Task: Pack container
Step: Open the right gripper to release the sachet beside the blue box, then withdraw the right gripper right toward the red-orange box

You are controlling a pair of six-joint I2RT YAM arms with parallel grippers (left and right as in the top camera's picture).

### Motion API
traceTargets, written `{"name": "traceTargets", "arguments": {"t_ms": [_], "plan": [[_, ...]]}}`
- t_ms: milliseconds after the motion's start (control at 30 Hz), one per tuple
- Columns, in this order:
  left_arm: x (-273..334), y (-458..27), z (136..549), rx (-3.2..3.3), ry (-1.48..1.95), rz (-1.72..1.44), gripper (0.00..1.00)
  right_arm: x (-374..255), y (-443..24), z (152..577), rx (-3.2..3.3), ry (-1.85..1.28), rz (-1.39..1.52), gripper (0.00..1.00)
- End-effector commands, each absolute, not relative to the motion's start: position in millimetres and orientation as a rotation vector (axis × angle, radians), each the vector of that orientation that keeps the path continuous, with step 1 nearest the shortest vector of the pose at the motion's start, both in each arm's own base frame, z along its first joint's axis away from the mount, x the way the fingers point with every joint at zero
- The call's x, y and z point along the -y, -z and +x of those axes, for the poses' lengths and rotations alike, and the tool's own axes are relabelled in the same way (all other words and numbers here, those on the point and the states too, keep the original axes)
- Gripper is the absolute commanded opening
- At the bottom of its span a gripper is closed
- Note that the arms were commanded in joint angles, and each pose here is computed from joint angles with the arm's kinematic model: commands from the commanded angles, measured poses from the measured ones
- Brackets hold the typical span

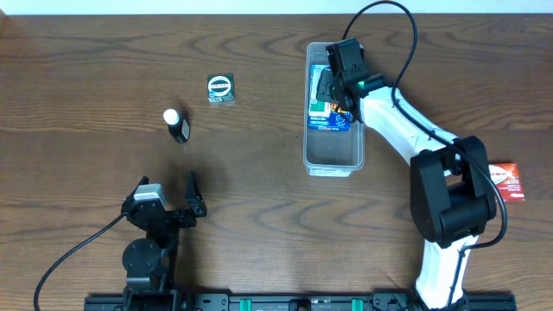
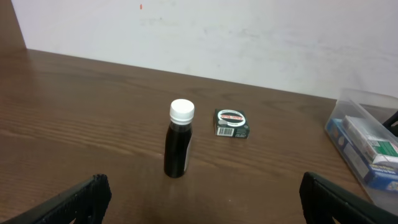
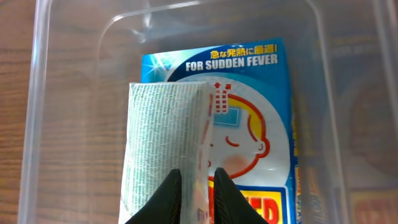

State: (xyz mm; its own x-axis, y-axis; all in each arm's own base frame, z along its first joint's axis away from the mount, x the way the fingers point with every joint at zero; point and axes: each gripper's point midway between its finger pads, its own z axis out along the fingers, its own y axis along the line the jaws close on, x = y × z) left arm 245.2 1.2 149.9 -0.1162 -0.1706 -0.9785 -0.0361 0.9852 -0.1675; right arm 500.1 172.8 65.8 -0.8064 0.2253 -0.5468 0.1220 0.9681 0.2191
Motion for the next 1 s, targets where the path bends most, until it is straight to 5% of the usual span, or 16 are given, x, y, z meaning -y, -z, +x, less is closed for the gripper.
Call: {"name": "traceTargets", "arguments": {"t_ms": [0, 367, 667, 733, 900, 967], "plan": [[-4.9, -132.7, 243.9, -1.735, 0.086, -0.171, 0.98, -170.7, -51.2, 504.1, -2.539, -0.219, 0.218, 0.17], [-4.9, -132.7, 243.9, -1.735, 0.086, -0.171, 0.98, -164.3, -64.9, 514.3, -2.519, -0.210, 0.231, 0.14], [-4.9, -132.7, 243.9, -1.735, 0.086, -0.171, 0.98, -172.7, -130.8, 526.4, -2.470, -0.259, 0.202, 0.18], [-4.9, -132.7, 243.9, -1.735, 0.086, -0.171, 0.98, -171.3, -152.0, 526.0, -2.458, -0.262, 0.205, 0.29], [-4.9, -132.7, 243.9, -1.735, 0.086, -0.171, 0.98, -155.1, -214.4, 515.5, -2.422, -0.264, 0.231, 0.80], [-4.9, -132.7, 243.9, -1.735, 0.086, -0.171, 0.98, -143.2, -238.2, 506.5, -2.408, -0.261, 0.250, 0.84]]}}
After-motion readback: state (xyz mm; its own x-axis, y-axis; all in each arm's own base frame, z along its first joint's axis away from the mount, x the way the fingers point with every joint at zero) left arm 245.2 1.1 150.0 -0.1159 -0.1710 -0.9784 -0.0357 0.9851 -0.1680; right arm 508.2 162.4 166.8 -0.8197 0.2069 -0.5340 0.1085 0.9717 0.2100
